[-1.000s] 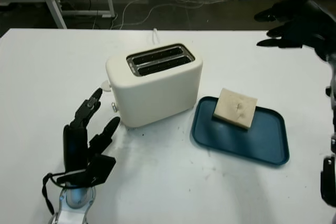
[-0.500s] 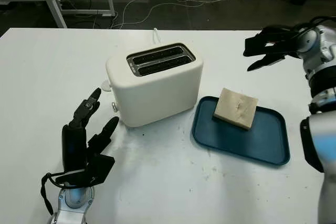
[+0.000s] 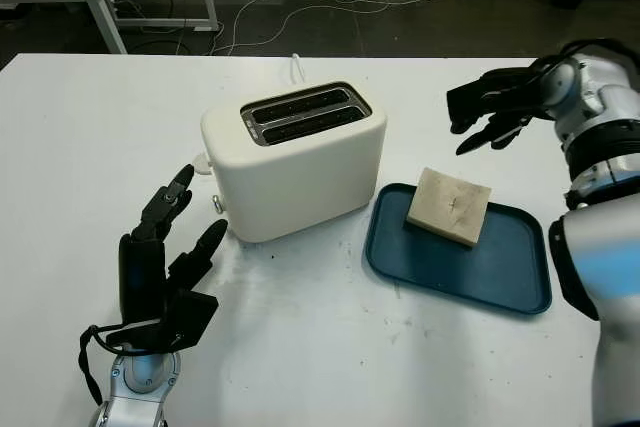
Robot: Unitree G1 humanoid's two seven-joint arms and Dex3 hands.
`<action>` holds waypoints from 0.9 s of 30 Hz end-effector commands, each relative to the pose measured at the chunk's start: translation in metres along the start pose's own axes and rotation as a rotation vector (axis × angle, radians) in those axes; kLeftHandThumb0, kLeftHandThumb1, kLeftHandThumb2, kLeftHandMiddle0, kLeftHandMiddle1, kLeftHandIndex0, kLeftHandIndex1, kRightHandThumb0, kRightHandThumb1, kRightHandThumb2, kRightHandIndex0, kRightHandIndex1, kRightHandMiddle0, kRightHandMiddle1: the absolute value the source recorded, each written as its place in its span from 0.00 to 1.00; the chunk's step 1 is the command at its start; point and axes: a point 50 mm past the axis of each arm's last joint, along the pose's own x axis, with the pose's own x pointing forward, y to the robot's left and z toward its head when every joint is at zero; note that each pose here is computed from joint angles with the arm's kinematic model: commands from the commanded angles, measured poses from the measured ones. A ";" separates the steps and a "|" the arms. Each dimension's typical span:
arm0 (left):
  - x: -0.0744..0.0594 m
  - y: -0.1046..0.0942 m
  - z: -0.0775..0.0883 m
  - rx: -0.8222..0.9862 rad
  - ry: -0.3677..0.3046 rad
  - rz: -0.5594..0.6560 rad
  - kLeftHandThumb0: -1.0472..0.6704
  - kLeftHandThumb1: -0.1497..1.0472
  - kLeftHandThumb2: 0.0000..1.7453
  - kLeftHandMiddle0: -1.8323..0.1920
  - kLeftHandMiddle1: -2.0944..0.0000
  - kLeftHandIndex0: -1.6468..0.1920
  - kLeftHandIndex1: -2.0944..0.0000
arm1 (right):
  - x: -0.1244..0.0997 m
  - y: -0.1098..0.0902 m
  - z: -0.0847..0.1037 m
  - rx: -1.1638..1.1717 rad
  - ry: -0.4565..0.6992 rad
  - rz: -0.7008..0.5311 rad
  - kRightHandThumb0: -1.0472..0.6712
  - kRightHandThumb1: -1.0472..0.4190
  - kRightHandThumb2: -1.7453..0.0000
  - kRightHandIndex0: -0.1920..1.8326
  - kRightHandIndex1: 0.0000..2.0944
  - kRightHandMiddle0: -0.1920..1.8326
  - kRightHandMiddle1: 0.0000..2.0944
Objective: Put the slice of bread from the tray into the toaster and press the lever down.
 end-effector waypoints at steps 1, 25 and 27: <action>0.003 0.001 0.001 -0.004 -0.012 0.000 0.26 0.89 0.15 0.66 0.88 0.64 1.00 | 0.001 0.000 0.005 -0.021 -0.002 0.005 0.01 0.11 1.00 0.49 0.23 0.47 0.00; 0.003 0.004 -0.002 0.008 -0.025 0.000 0.26 0.89 0.15 0.65 0.88 0.63 1.00 | 0.019 0.027 0.000 0.087 -0.010 -0.076 0.06 0.19 1.00 0.38 0.22 0.45 0.00; 0.004 0.004 -0.002 0.003 -0.028 0.000 0.27 0.89 0.15 0.65 0.88 0.63 1.00 | 0.019 0.027 -0.001 0.109 -0.004 -0.093 0.05 0.20 1.00 0.38 0.22 0.45 0.00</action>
